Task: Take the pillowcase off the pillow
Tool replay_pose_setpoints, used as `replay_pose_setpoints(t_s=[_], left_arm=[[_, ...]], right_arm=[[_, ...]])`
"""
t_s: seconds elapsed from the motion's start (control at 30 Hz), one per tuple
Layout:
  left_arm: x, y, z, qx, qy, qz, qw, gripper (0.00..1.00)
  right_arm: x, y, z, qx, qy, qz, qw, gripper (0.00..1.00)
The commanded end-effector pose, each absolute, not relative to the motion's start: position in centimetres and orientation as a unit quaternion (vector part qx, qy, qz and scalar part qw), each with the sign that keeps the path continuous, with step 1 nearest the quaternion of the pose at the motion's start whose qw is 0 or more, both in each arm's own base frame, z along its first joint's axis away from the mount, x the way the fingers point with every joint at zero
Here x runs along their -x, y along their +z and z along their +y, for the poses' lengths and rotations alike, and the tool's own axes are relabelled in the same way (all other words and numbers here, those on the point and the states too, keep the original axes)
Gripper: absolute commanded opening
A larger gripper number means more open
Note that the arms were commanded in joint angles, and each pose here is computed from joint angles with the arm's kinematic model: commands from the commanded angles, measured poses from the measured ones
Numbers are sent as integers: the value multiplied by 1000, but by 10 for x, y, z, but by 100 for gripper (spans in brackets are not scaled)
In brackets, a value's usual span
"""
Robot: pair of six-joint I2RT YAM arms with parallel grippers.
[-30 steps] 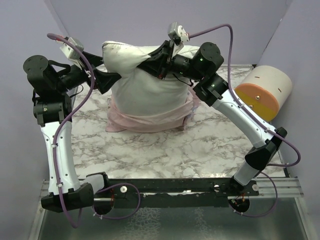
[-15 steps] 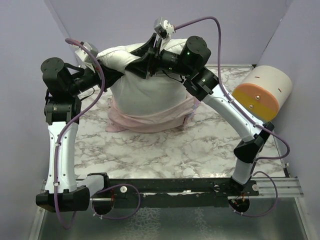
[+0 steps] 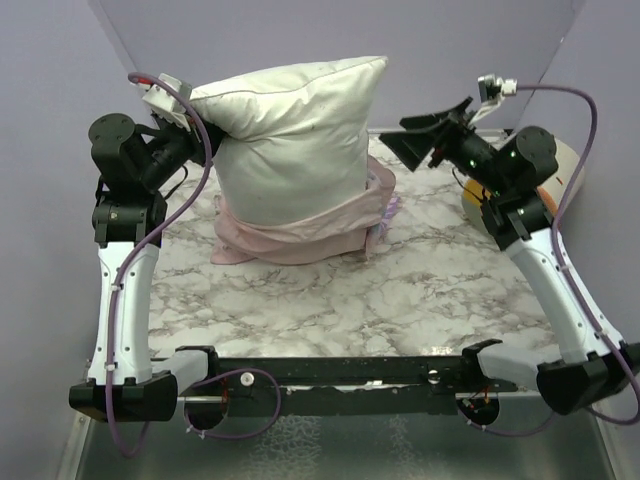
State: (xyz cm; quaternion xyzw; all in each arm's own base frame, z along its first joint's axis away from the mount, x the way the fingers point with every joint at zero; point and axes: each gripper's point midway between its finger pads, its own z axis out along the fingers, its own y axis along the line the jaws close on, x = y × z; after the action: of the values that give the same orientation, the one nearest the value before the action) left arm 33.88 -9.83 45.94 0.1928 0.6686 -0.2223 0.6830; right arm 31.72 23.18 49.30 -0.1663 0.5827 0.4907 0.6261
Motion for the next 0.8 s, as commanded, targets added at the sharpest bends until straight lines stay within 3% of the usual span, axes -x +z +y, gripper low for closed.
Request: replay_pose_setpoints(t_s=[0.0,0.17,0.3,0.77], left_arm=[[-350,484,-72,-148,-160,662,717,0],[-345,491,-78,-159,-173,657,716,0],[-343,495,-79,-163,-174,657,715,0],[-333,495,-84,-181,-181,661,705,0]], right_arm=[[-317,410,210,106,464,663,577,100],[-316,333,201,57,448,717,532,100],[-321,304,203,30,458,726,513,100],[-378,318,229,-11,533,688,493,98]])
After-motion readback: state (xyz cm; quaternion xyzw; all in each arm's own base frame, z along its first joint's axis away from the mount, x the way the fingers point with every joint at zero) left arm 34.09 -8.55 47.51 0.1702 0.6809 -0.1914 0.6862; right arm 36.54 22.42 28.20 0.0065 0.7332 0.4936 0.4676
